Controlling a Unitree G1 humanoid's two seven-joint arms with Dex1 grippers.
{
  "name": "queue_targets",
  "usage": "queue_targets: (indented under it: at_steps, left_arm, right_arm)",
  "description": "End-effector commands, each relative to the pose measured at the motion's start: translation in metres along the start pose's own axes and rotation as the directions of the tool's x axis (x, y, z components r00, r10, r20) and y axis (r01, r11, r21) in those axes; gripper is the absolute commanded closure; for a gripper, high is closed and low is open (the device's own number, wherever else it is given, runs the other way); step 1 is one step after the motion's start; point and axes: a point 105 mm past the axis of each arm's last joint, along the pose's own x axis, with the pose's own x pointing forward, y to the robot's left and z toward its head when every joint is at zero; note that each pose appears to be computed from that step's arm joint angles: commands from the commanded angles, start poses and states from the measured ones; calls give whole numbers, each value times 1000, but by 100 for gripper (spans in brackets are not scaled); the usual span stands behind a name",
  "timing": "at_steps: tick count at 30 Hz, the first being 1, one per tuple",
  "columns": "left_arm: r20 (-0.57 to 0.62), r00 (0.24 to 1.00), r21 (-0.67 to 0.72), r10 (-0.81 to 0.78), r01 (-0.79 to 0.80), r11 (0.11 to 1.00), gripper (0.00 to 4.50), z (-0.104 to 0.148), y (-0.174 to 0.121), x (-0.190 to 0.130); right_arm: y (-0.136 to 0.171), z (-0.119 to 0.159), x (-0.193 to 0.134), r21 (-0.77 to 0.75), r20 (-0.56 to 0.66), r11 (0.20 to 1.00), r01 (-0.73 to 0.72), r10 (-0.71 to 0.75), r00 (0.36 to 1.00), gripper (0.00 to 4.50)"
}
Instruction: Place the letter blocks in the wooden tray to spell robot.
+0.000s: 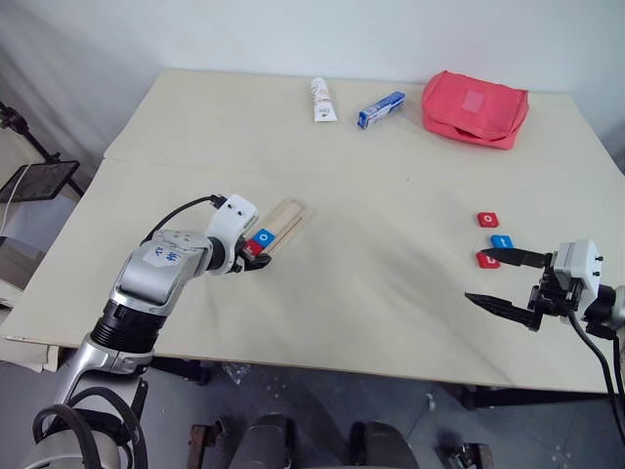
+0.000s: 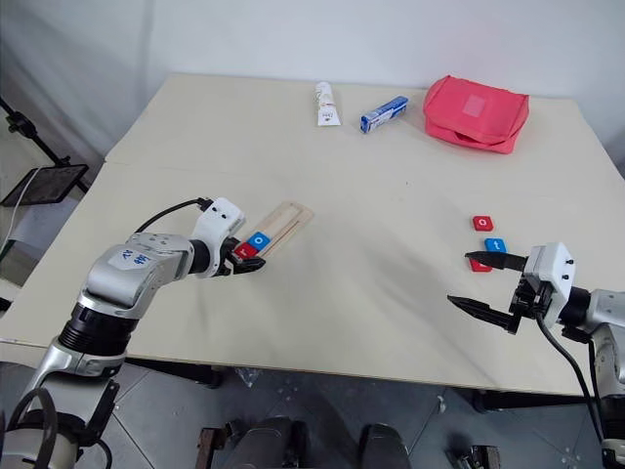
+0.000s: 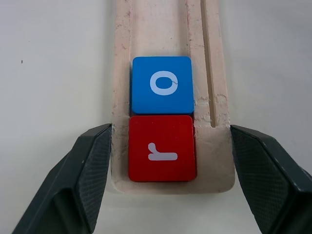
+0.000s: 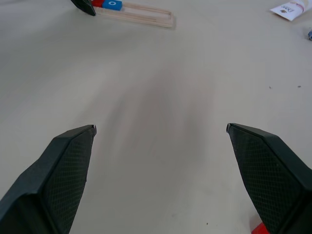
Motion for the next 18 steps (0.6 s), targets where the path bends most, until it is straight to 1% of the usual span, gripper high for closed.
queue_targets:
  at_steps: [1, 2, 3, 4, 6, 8, 11, 15, 17, 18]
  left_arm:
    - [-48, 999, 39, -16, 18, 999, 111, -10, -4, 7]
    - [-40, 999, 52, -17, 19, 998, 111, -8, -3, 6]
    - [-13, 1000, 95, -22, 23, 995, 111, 1, -3, 4]
    - [29, 998, 156, -54, 49, 987, 111, 16, -7, -1]
    - [67, 992, 253, -107, 87, 964, 111, 34, -14, -7]
    - [68, 983, 338, -168, 135, 931, 111, 43, -22, -11]
    - [61, 962, 429, -267, 216, 877, 111, 55, -38, -13]
    - [61, 917, 505, -393, 311, 805, 111, 73, -60, -12]
    - [42, 902, 539, -430, 342, 770, 111, 77, -70, -9]
    - [21, 886, 562, -463, 372, 738, 111, 77, -79, -5]
  right_arm:
    - [-6, 8, -5, -29, -1, 999, 20, -20, 1000, 0]
    - [-6, 8, -5, -30, -2, 999, 21, -21, 1000, 0]
    - [-6, 8, -6, -30, -4, 999, 24, -24, 1000, 0]
    - [-6, 8, -6, -31, -6, 999, 27, -28, 1000, 0]
    - [-7, 8, -6, -33, -8, 999, 33, -33, 999, 0]
    - [-8, 9, -7, -36, -5, 999, 40, -41, 999, 0]
    - [-7, 10, -8, -41, -1, 998, 49, -49, 999, 0]
    - [-4, 10, -11, -43, 8, 997, 72, -72, 997, 0]
    - [-1, 9, -14, -41, 9, 995, 87, -87, 996, 0]
    - [2, 7, -16, -37, 11, 994, 99, -99, 995, 0]
